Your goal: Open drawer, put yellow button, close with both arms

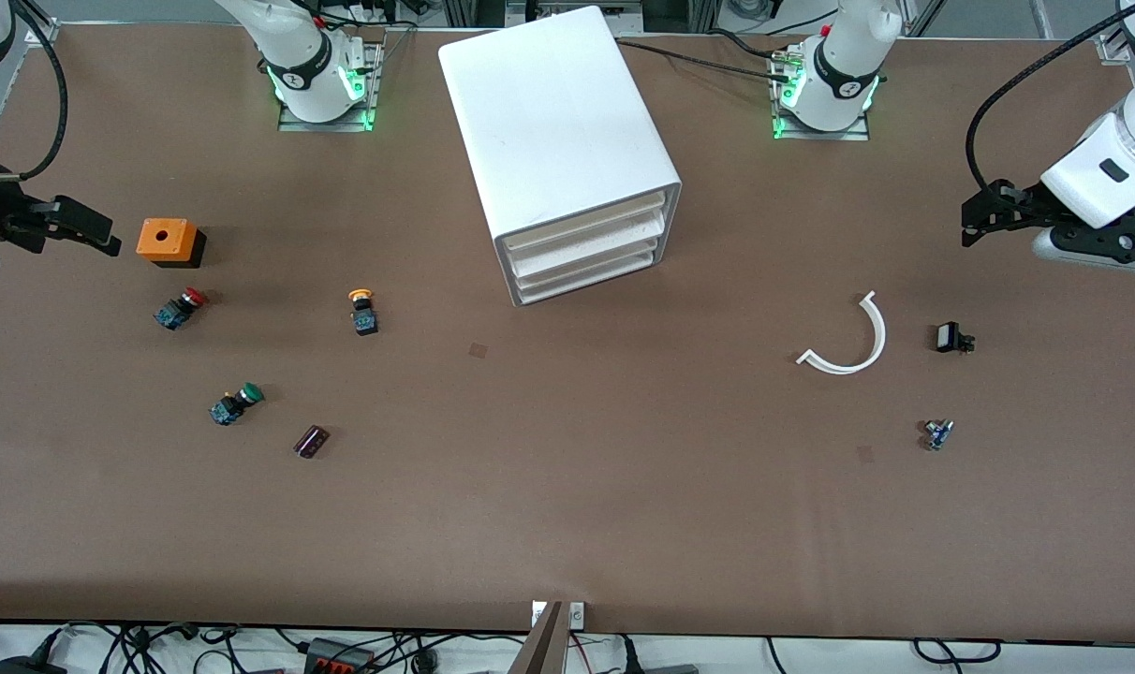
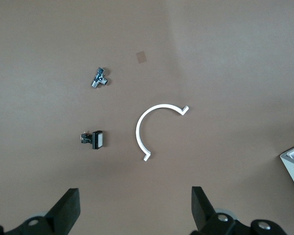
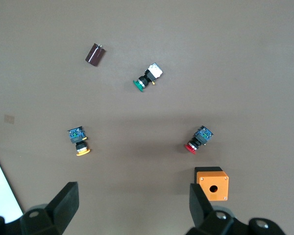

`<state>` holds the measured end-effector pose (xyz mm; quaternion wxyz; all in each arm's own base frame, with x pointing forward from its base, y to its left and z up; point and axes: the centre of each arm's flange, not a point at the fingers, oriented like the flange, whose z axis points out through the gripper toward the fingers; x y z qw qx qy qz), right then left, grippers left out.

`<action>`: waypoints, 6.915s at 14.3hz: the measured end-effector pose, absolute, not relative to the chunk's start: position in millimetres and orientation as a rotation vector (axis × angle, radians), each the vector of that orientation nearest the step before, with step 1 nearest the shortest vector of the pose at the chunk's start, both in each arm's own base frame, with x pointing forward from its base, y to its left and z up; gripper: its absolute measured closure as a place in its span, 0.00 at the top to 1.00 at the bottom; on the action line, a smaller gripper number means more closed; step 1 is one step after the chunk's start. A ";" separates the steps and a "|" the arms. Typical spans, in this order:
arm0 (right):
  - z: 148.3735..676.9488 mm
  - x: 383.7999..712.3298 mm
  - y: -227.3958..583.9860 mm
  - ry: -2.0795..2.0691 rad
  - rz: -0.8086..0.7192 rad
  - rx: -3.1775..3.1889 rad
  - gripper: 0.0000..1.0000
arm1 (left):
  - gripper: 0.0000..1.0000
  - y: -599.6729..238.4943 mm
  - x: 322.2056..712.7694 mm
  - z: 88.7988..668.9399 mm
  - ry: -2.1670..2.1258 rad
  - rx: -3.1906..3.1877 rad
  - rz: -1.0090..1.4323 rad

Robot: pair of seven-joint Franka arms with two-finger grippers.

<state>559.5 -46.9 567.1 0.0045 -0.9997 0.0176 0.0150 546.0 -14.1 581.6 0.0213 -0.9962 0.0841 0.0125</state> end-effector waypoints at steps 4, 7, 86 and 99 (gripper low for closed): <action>567.0 559.4 -45.3 0.051 0.050 -3.132 1.00 | 1.00 -20.9 552.1 585.0 0.281 -3.085 0.174; 566.9 559.4 -45.3 0.051 0.050 -3.132 1.00 | 1.00 -33.1 565.4 580.1 0.322 -3.089 0.274; 286.4 583.3 171.6 -0.255 0.430 -3.113 0.41 | 1.00 -169.6 651.4 299.3 1.125 -4.126 0.534; 499.6 615.9 273.4 0.518 0.192 -2.912 0.41 | 1.00 -112.2 674.7 406.7 1.077 -3.215 0.474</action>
